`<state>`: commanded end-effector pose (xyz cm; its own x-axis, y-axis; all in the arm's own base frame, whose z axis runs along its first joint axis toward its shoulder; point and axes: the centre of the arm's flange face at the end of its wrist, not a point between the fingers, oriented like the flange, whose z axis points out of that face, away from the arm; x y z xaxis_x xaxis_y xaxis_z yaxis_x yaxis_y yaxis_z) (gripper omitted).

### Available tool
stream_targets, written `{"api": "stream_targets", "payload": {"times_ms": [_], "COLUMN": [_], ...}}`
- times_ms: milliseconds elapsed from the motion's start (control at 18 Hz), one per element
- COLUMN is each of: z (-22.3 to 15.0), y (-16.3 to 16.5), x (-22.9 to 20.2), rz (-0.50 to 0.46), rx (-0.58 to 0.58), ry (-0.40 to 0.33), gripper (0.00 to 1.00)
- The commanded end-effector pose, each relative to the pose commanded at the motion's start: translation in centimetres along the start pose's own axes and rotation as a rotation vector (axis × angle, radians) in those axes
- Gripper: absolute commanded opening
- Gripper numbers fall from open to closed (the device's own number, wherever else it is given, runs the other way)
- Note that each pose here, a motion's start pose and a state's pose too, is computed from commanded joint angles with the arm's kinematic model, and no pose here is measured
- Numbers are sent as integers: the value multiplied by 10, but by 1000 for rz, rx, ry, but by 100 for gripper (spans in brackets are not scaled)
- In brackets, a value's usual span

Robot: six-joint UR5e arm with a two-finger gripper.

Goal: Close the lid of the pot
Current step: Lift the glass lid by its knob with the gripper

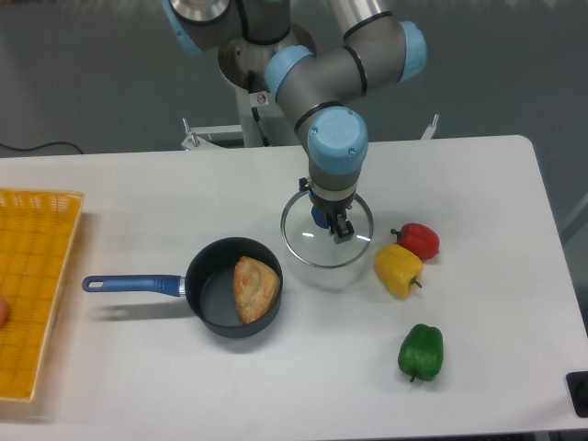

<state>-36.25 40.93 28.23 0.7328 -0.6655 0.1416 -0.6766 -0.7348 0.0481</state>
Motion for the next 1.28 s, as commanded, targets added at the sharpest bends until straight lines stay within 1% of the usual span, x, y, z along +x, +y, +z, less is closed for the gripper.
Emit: {"api": "stream_targets", "payload": {"times_ms": [389, 1111, 1278], "z": [-5, -21, -24], "y": [0, -6, -11], "x": [2, 12, 12], "rz": [-1, -11, -31], "rx": [2, -1, -3], "ry": [12, 1, -6], "gripper": [64, 64, 64]}}
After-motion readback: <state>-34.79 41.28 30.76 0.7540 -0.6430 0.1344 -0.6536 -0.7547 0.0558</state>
